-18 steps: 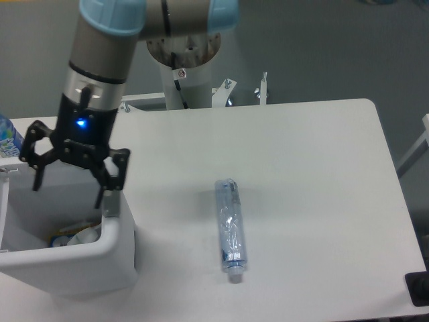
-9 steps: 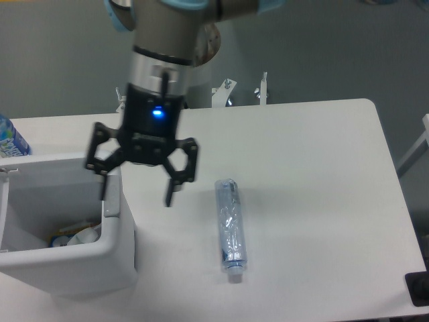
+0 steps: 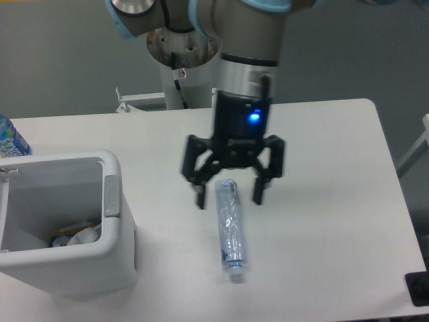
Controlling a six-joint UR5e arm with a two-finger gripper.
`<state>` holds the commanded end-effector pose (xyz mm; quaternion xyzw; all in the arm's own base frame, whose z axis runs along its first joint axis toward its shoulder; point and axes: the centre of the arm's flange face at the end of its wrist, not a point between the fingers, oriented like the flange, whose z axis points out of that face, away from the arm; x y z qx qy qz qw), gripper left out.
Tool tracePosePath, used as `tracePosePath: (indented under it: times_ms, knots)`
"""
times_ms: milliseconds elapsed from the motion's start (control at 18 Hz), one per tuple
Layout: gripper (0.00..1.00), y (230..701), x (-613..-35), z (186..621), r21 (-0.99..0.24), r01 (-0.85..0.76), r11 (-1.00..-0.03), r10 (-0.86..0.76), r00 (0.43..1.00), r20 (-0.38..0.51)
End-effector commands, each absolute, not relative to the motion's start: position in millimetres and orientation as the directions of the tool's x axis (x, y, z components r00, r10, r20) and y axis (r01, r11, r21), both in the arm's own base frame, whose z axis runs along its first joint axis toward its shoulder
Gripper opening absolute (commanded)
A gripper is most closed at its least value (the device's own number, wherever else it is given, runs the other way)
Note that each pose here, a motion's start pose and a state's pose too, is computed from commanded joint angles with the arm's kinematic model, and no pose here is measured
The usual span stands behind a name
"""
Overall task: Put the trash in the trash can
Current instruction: 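Raise the open gripper and move it toward the water bottle, then lower the gripper around the clear plastic water bottle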
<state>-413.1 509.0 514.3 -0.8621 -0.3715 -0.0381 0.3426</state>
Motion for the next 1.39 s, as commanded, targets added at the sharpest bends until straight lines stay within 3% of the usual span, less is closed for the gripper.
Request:
tracePosePath:
  times_ms: [278, 722, 1222, 1389]
  knots:
    - [1.0, 510.1, -433.1, 492.1, -0.598, 0.651, -0.466, 0.634, 0.718, 0.287]
    - [1.0, 511.8, -457.5, 433.1, -0.528, 0.682, -0.505, 0.698, 0.683, 0.216]
    - [1.0, 535.4, -459.9, 346.0, -0.454, 0.468, -0.758, 0.489, 0.869, 0.078]
    - [1.0, 547.1, -445.6, 313.8, -0.415, 0.435, -0.799, 0.442, 0.893, 0.085]
